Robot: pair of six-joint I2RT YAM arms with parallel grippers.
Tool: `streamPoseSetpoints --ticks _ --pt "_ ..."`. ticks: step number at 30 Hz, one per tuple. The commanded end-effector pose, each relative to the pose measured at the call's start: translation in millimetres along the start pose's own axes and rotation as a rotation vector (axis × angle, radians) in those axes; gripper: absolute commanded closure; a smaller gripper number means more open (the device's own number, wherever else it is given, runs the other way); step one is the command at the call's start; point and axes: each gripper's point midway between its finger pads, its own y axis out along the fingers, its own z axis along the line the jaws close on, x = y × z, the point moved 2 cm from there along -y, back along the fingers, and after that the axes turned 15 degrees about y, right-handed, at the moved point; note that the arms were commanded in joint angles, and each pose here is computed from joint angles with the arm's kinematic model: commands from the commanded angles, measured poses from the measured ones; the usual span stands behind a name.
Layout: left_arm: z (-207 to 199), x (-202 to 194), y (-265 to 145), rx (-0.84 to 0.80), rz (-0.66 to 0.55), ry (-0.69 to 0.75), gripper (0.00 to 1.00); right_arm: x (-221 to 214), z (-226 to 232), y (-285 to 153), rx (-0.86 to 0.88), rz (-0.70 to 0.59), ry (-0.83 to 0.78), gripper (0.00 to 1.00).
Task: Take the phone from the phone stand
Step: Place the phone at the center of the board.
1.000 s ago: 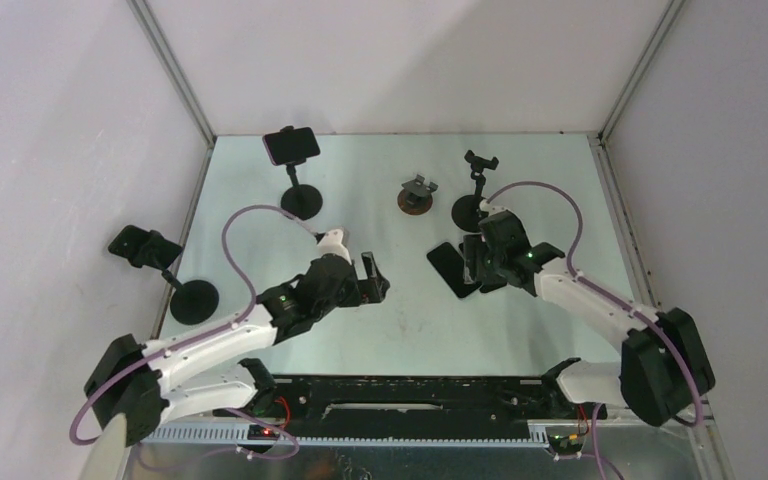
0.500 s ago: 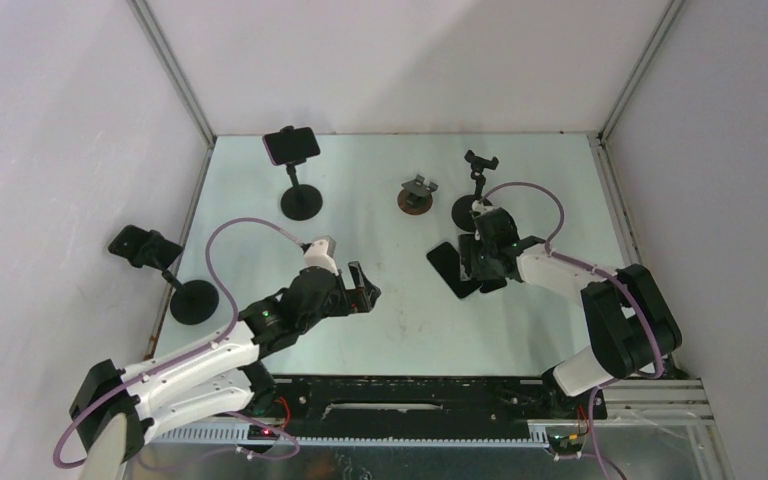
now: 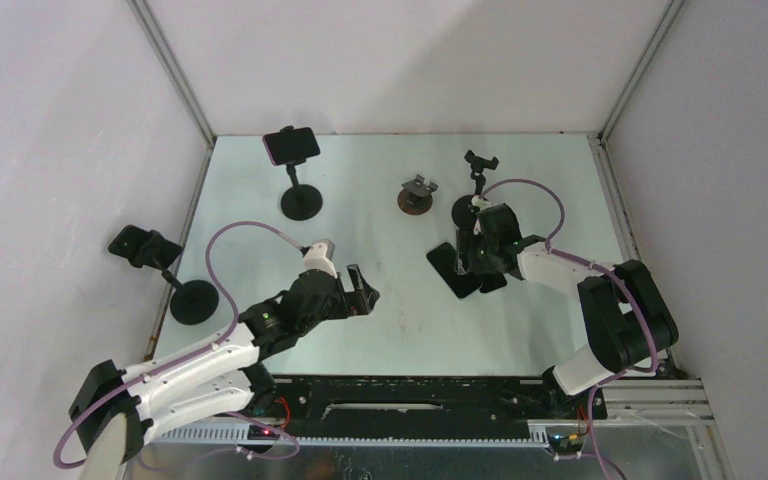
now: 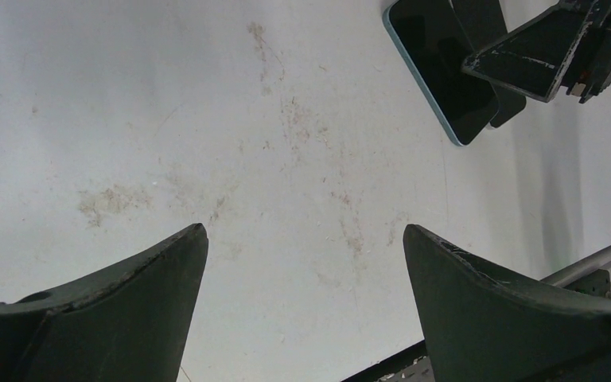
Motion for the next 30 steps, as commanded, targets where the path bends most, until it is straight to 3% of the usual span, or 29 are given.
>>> streamPoseSetpoints --ticks 1,12,20,30 --pt "-3.4 1.0 1.4 -0.017 -0.017 -0.028 0.00 -23.8 0.8 1.7 -0.017 0.086 -0.017 0.36" --pt "-5.5 0.8 4.2 -0.020 -0.008 -0.028 0.00 -49.9 22.7 -10.7 -0.027 0.114 -0.076 0.36" --pt "-2.1 7.4 0.9 0.004 -0.021 -0.008 0.00 -24.9 24.7 -51.2 -0.034 -0.019 -0.087 0.36" --pt "24.4 75.9 -16.2 0.109 -0.159 0.001 0.00 -14.0 39.8 -123.7 0.064 -0.173 -0.110 0.36"
